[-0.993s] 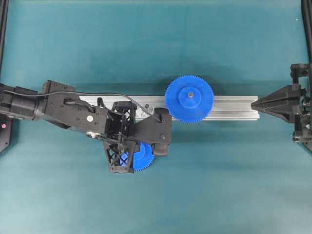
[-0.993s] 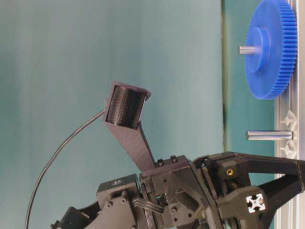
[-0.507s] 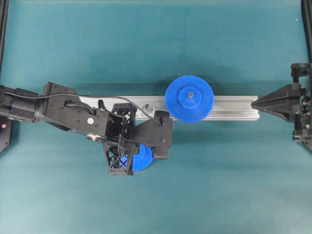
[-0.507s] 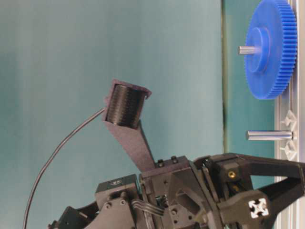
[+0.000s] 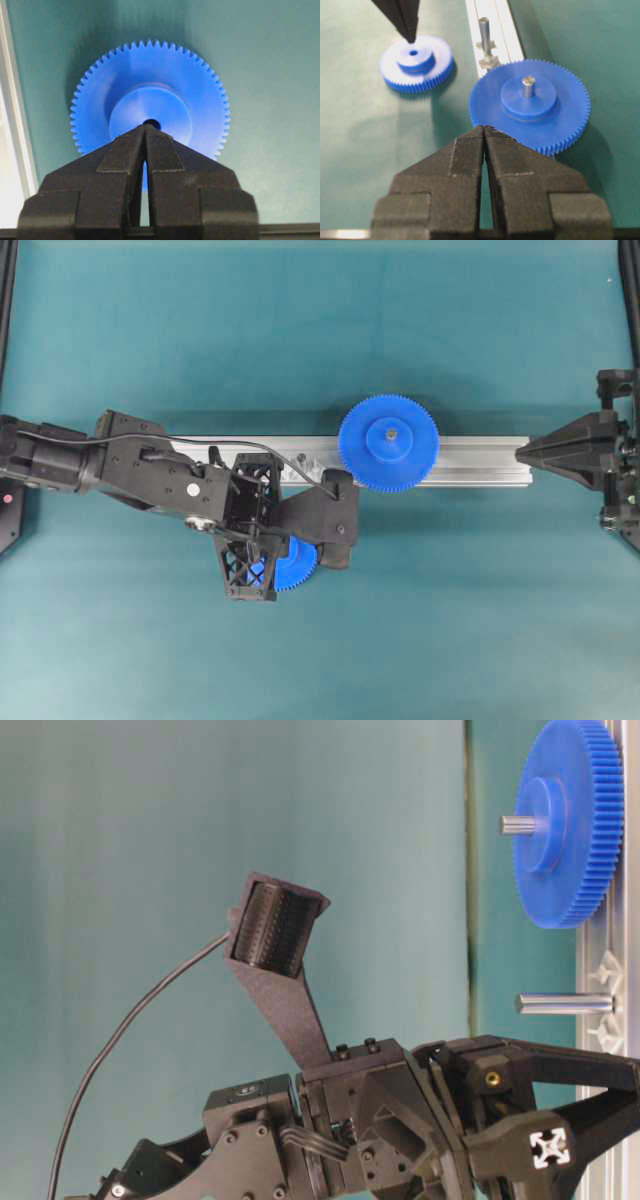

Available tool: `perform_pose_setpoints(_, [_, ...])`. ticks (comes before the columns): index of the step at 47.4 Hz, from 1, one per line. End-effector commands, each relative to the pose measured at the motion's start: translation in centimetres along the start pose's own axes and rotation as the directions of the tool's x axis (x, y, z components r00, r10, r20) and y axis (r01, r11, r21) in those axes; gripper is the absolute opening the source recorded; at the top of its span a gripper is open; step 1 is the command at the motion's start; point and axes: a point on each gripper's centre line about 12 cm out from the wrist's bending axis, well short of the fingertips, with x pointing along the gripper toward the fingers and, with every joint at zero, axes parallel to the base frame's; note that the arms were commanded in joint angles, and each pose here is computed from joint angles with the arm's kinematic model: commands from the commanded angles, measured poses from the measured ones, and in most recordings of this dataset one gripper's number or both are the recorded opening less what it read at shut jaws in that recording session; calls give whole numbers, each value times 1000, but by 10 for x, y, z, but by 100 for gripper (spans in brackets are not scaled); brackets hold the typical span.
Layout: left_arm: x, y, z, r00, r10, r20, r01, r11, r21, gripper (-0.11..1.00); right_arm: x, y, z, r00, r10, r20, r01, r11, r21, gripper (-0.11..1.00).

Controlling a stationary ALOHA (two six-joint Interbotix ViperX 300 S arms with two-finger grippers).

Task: Find the location of the shaft and insert the small gear.
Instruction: 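Lower the open left gripper over the small blue gear's hub, then close the left gripper on the small blue gear's hub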

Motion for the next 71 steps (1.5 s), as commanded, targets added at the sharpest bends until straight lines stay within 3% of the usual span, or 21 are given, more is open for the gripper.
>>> perform_pose_setpoints(1, [-11,-4,8,999,-3,32,3,1000,11,1,1,0,4,1000,-1,8,1,1000,10,5])
perform_pose_setpoints(14, [-9,-4,6,1000,-2,14,1,1000,17,2,-1,0,4,1000,-1,17,1,1000,12,5])
perform_pose_setpoints(20, [-8,-4,6,1000,-1,9,1,1000,20,8,-2,0,3,1000,-1,20,0,1000,12,5])
perform_pose_setpoints(25, [-6,-4,6,1000,-1,6,1,1000,18,23,-3,0,3,1000,0,25,0,1000,10,5])
perform_pose_setpoints(34, [-5,-4,9,1000,-3,28,2,1000,14,76,-3,0,3,1000,1,29,-1,1000,10,5])
perform_pose_setpoints(39, [-6,-4,12,999,-5,46,5,1000,11,93,-3,0,3,1000,1,28,-1,1000,10,5])
perform_pose_setpoints(71, [2,-5,12,1000,-4,26,4,1000,5,92,-4,0,3,1000,-1,28,1,1000,11,5])
